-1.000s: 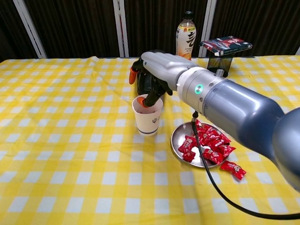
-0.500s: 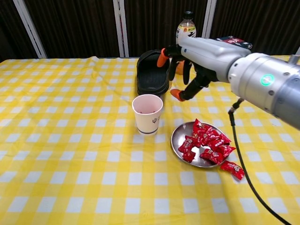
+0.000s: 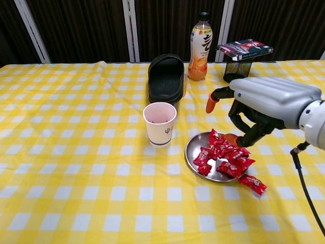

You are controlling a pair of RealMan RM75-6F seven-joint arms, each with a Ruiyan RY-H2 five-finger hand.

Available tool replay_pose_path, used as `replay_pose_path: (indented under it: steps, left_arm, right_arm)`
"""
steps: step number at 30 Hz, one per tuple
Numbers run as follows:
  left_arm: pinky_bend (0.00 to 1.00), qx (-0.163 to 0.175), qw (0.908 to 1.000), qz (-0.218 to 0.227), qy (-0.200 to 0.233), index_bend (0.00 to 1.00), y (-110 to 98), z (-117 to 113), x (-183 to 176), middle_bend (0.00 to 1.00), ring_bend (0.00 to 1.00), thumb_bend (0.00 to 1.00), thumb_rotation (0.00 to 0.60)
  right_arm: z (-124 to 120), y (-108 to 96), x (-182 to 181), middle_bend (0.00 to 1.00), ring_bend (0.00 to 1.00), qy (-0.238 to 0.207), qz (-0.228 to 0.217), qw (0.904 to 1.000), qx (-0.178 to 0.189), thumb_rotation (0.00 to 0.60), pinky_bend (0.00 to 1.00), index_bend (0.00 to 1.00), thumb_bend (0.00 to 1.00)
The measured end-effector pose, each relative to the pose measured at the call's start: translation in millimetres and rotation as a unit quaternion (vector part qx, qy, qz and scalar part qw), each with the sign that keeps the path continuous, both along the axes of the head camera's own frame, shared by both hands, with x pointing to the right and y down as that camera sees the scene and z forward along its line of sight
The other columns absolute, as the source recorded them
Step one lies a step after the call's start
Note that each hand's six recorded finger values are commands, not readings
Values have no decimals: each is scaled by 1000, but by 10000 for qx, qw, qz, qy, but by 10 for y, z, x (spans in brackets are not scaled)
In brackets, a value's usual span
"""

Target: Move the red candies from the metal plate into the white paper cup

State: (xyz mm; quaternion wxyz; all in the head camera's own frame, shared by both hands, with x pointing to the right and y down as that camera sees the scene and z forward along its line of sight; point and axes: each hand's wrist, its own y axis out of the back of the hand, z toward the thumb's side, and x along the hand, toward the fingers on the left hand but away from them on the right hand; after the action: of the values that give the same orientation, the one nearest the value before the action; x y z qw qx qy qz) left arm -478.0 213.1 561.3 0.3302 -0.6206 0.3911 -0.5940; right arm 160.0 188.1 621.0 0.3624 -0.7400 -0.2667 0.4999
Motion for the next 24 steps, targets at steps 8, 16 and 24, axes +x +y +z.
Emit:
replay_pose_path:
  steps: [8,16,24]
  left_arm:
    - [0,27,10000,30,-20,13,16,-6,4,0,0,35,600]
    - [0,60,9999,47,-67,14,22,-6,15,0,0,35,600]
    - [0,80,9999,25,-67,14,23,-8,11,0,0,35,600]
  right_arm:
    - [24,239,130,818,891,-95,-356,9993,-60,600,846,339,429]
    - [128,468,267,818,891,152,-510,9981,-320,600,846,339,446]
    - [161,490,371,818,891,389,-483,9970,-472,600,846,339,856]
